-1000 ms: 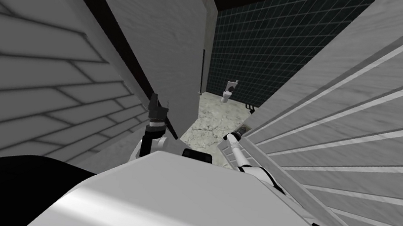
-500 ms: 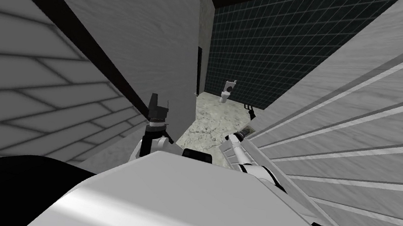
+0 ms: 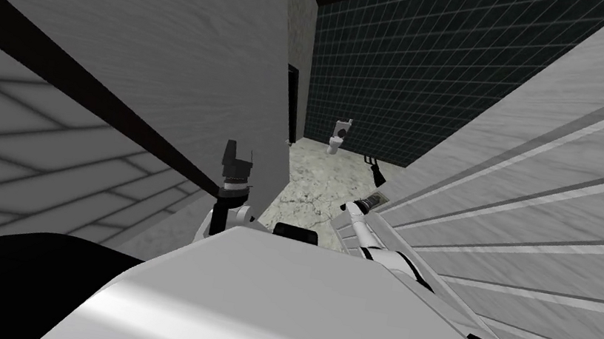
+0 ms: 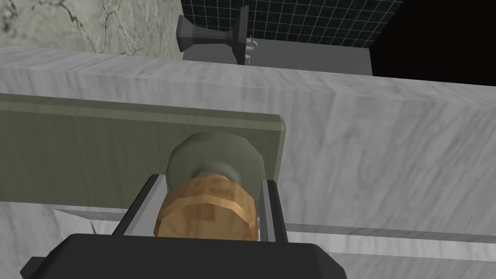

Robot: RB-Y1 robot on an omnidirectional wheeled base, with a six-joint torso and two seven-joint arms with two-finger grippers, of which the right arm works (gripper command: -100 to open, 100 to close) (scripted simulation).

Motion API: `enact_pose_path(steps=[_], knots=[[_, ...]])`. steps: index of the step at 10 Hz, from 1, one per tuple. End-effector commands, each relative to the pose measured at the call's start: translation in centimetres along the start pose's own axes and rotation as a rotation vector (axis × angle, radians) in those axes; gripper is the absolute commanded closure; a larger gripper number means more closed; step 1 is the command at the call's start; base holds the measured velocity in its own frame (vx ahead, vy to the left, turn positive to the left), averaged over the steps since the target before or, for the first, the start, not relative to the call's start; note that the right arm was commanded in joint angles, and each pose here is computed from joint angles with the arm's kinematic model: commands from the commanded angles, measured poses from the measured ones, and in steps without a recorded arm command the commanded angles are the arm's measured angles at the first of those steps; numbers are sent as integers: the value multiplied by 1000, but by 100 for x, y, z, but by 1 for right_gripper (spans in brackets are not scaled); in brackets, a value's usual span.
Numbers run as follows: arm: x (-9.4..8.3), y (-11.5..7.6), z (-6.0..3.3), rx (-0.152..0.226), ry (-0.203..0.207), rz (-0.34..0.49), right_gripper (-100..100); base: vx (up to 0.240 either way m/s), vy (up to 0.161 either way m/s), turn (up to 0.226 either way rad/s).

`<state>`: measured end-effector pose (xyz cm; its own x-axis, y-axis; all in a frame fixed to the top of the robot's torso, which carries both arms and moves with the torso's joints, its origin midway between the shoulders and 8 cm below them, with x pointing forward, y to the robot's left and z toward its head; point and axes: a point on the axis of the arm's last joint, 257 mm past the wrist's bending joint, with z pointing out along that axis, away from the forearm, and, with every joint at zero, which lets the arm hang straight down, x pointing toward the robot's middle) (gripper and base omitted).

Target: Push the door open

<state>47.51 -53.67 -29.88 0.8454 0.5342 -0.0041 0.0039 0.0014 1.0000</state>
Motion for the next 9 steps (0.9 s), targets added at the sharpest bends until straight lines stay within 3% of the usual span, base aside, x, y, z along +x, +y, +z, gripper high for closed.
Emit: enact_pose_path(steps=[1,4,5,9], knots=[[-247,10,74,0,-54,-5,100,164,-70,-36],[-283,11,87,0,-63,-4,100,119,-38,-32],[-413,15,130,0,-95,-1,100,137,-39,-36],[-628,23,194,-1,-149,4,100,183,-53,-51]])
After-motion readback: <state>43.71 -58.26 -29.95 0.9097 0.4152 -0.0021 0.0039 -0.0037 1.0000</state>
